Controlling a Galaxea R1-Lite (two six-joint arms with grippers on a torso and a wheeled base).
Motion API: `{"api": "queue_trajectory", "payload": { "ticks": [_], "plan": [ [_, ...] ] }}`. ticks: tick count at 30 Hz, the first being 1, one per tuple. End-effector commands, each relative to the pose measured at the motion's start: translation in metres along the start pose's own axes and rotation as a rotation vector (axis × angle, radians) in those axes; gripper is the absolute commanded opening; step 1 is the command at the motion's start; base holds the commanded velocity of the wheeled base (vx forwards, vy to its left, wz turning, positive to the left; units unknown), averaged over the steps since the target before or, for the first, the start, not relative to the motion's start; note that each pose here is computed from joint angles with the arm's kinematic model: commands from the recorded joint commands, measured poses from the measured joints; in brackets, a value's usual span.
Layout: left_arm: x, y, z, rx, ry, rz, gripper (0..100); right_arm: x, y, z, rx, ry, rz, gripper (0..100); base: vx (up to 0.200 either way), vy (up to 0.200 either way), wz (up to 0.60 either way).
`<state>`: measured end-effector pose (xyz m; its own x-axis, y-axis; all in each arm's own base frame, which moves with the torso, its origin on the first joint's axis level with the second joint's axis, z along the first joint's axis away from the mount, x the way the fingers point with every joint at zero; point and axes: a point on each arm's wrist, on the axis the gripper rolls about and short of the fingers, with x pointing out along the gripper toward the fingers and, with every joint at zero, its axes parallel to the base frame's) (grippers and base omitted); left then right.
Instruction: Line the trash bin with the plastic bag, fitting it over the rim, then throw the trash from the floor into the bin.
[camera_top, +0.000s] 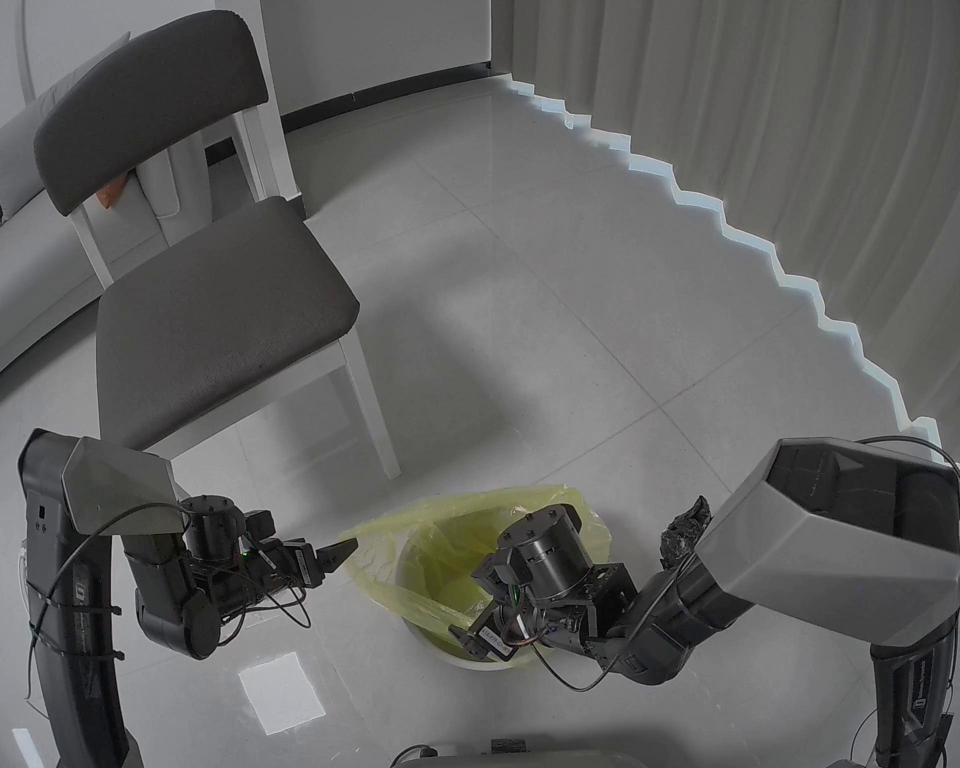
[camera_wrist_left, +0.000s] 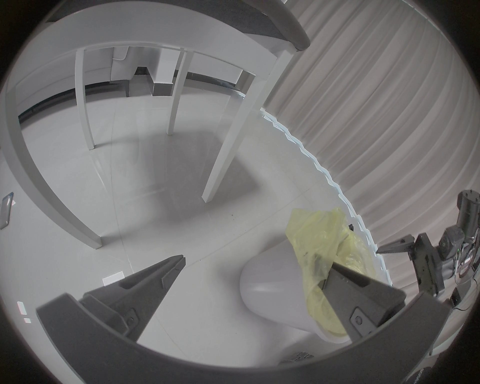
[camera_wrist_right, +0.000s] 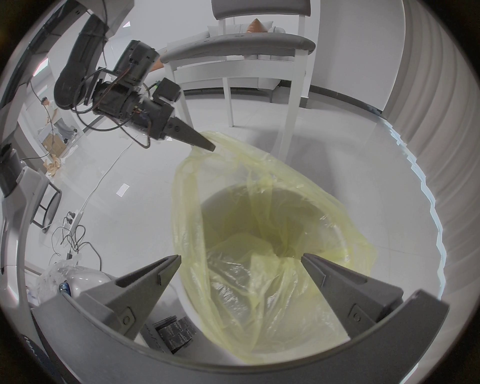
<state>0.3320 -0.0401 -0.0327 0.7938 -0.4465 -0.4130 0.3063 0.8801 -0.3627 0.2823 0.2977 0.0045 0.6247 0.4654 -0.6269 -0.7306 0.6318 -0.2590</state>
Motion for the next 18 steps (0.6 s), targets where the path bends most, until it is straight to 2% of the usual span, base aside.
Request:
{"api": "queue_trajectory", "payload": {
  "ticks": [1,8,18],
  "plan": [
    [-0.001,0.001,0.001,-0.002,-0.003,0.003,100,-0.006,0.006,0.001,-0.003,-0.001,0.013,100,0.0,0.0,0.0],
    [-0.001,0.0,0.0,0.0,-0.005,0.003,100,-0.021,0.006,0.005,-0.005,-0.006,0.034,100,0.0,0.0,0.0],
    [-0.001,-0.005,0.002,0.014,-0.022,-0.01,100,-0.001,0.009,-0.003,-0.007,0.02,0.051,100,0.0,0.0,0.0]
  ]
}}
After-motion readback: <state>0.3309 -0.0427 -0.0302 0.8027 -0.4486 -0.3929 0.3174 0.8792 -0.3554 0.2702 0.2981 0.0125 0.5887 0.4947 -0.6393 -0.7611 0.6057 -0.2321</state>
